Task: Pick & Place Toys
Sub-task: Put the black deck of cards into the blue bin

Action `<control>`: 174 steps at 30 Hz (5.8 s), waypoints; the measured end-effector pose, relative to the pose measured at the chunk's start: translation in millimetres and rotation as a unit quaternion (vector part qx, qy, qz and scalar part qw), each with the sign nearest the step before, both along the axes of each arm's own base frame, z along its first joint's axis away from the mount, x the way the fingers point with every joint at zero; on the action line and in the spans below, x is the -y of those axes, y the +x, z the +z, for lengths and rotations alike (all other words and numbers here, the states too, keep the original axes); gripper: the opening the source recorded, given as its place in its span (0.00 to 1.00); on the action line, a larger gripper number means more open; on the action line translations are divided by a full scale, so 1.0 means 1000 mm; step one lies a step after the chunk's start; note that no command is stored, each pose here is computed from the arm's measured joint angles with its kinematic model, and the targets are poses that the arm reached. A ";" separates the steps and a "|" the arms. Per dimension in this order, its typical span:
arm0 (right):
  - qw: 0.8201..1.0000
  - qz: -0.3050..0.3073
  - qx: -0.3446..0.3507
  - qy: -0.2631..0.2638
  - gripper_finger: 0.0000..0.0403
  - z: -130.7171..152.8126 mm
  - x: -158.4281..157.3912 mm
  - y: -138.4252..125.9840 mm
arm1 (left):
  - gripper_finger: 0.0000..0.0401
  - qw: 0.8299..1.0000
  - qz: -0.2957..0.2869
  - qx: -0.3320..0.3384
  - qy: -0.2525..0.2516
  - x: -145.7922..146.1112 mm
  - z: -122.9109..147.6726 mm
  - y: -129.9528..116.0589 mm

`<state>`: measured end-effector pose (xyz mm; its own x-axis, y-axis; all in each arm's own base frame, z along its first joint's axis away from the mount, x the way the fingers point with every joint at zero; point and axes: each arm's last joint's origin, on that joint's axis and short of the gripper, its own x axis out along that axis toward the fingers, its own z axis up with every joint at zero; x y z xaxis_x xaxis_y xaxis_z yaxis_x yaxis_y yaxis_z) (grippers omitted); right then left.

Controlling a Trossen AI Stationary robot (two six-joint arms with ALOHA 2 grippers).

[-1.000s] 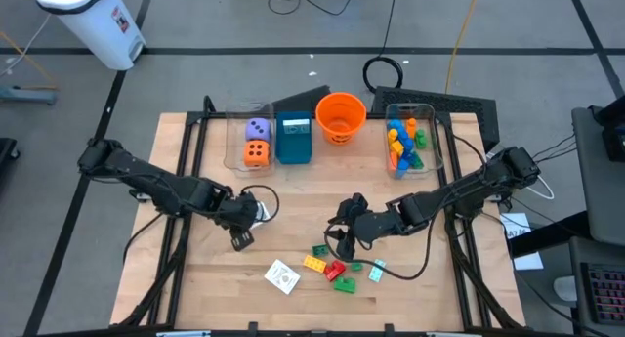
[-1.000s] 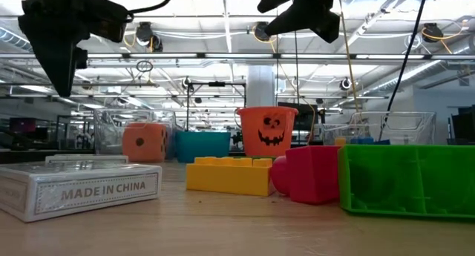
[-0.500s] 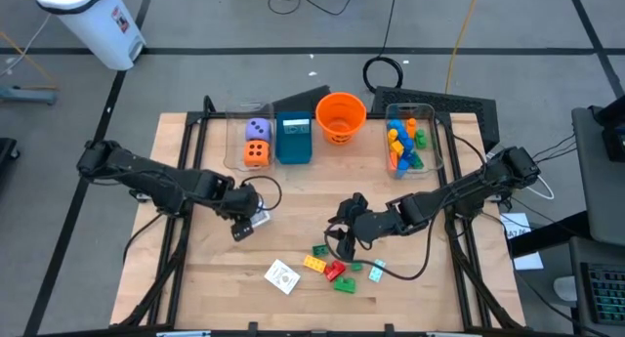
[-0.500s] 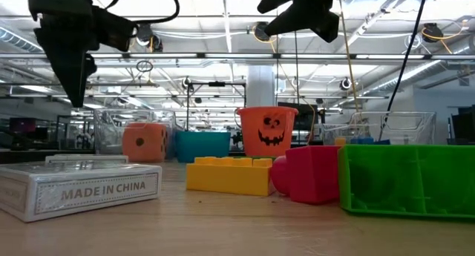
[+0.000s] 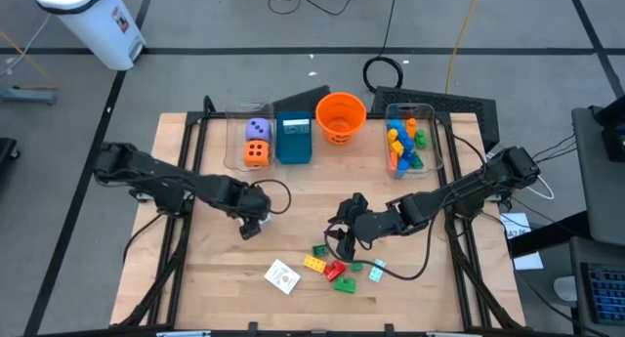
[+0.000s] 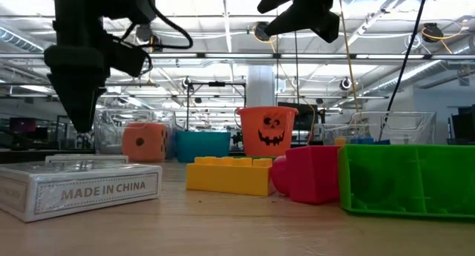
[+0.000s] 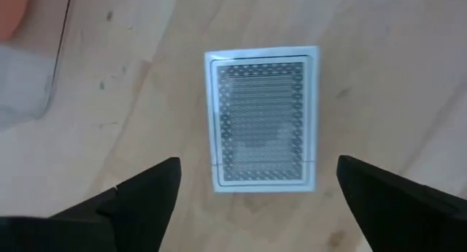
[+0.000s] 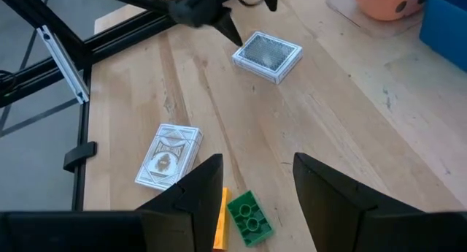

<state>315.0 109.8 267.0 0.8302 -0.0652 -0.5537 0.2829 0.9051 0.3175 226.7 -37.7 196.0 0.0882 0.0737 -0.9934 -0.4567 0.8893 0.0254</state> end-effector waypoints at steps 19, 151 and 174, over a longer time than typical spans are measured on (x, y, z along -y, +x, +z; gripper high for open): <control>1.000 -0.012 0.001 0.019 0.40 0.000 0.000 0.000 | 0.96 1.000 -0.018 -0.012 0.001 0.002 -0.028 0.020; 0.937 -0.086 0.189 0.280 0.64 0.051 0.088 0.020 | 0.80 0.955 -0.159 0.226 0.109 0.012 0.177 0.092; 0.930 -0.101 0.184 0.302 0.36 0.051 0.088 0.020 | 0.82 0.951 -0.180 0.215 0.130 0.013 0.184 0.105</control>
